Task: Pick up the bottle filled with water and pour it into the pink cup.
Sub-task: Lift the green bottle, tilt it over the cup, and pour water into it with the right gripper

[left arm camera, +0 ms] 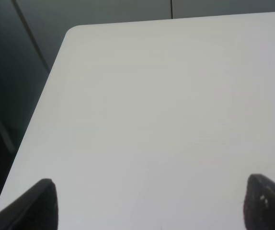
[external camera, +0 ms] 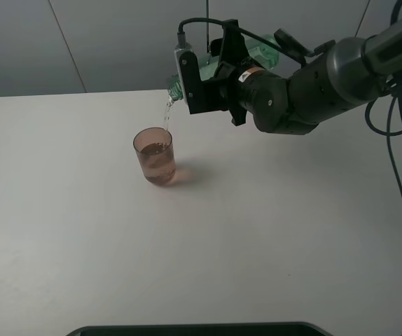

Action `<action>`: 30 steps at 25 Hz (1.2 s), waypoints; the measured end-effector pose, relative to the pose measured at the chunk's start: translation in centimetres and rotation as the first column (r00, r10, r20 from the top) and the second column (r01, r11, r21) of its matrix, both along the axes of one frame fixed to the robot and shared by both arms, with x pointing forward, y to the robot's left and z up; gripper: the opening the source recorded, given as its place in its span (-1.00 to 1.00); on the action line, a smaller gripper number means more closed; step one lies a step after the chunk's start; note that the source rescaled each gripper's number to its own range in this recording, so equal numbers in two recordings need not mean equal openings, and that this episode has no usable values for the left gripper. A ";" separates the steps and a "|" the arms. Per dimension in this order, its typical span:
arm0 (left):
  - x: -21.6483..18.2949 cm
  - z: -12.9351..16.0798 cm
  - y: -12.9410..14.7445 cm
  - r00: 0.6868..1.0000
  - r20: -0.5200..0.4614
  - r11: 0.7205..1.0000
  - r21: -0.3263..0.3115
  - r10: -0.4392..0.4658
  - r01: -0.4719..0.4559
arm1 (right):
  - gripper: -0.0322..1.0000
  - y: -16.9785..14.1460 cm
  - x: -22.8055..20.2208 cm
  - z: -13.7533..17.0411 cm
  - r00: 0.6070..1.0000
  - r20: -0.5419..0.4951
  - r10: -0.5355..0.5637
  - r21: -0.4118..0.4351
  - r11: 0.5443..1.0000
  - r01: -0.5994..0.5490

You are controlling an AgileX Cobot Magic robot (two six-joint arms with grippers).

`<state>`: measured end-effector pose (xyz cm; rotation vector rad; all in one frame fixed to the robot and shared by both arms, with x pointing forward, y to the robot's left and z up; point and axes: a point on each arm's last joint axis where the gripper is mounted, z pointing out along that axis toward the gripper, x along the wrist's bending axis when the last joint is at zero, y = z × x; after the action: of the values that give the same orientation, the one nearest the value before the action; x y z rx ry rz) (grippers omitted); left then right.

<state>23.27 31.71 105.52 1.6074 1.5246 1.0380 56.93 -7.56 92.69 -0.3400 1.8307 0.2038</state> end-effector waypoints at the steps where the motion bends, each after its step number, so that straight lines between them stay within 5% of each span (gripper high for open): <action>1: 0.0 0.0 0.0 1.000 0.000 1.000 0.000 0.000 0.000 | -0.94 0.0 0.0 0.0 1.000 0.000 0.000 0.000 1.000 0.000; 12: 0.0 0.0 0.0 1.000 0.000 1.000 -0.002 0.001 -0.001 | -0.94 0.0 0.0 0.0 1.000 0.001 0.001 -0.002 1.000 -0.001; 19: 0.0 0.0 0.0 1.000 0.000 1.000 -0.002 0.001 -0.001 | -0.94 1.0 -0.7 0.0 1.000 -0.023 0.010 0.070 0.998 -0.008; 26: 0.0 0.0 0.0 1.000 0.000 1.000 -0.002 0.001 -0.001 | -0.94 2.0 -1.5 0.4 0.995 -0.104 -0.004 0.296 0.955 0.035; 30: 0.0 0.0 0.0 1.000 0.000 1.000 -0.002 0.001 -0.001 | -0.94 1.9 -1.6 2.1 0.985 -0.172 -0.031 0.516 0.848 0.117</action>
<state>23.27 31.71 105.52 1.6057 1.5258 1.0371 55.34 -5.66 94.77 0.1393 1.8541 0.6799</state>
